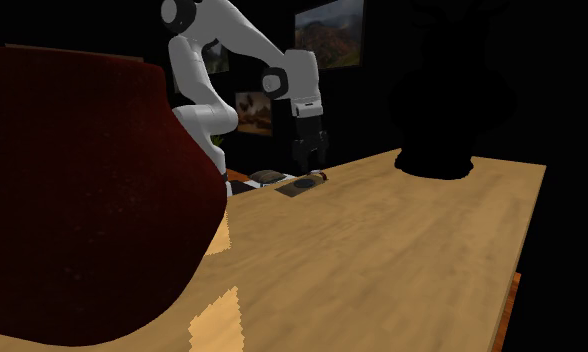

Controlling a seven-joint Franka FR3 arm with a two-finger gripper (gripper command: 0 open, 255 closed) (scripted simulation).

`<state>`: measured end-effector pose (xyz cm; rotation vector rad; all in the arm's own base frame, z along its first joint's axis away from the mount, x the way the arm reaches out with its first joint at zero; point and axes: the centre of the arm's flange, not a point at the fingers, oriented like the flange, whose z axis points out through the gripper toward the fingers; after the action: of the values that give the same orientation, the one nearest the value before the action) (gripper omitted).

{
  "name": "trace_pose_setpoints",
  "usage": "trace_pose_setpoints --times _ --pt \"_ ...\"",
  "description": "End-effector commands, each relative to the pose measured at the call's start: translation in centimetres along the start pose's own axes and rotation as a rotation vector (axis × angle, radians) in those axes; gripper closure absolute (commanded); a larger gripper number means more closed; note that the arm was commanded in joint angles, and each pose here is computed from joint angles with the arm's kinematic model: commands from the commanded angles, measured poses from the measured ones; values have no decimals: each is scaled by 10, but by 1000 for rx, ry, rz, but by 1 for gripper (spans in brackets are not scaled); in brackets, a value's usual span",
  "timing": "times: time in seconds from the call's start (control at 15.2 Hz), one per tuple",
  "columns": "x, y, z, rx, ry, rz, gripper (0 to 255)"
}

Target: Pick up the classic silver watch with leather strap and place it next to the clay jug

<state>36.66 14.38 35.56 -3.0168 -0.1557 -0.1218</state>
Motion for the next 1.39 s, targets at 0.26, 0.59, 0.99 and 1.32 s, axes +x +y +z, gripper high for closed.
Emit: trace_pose_setpoints --times 0.26,0.59,0.99,1.32 --pt "0 0 0 0 0 0 255" --pt "0 0 0 0 0 0 255" --pt "2 -2 -21 0 0 0 255" --pt "4 -5 -47 0 0 0 255"
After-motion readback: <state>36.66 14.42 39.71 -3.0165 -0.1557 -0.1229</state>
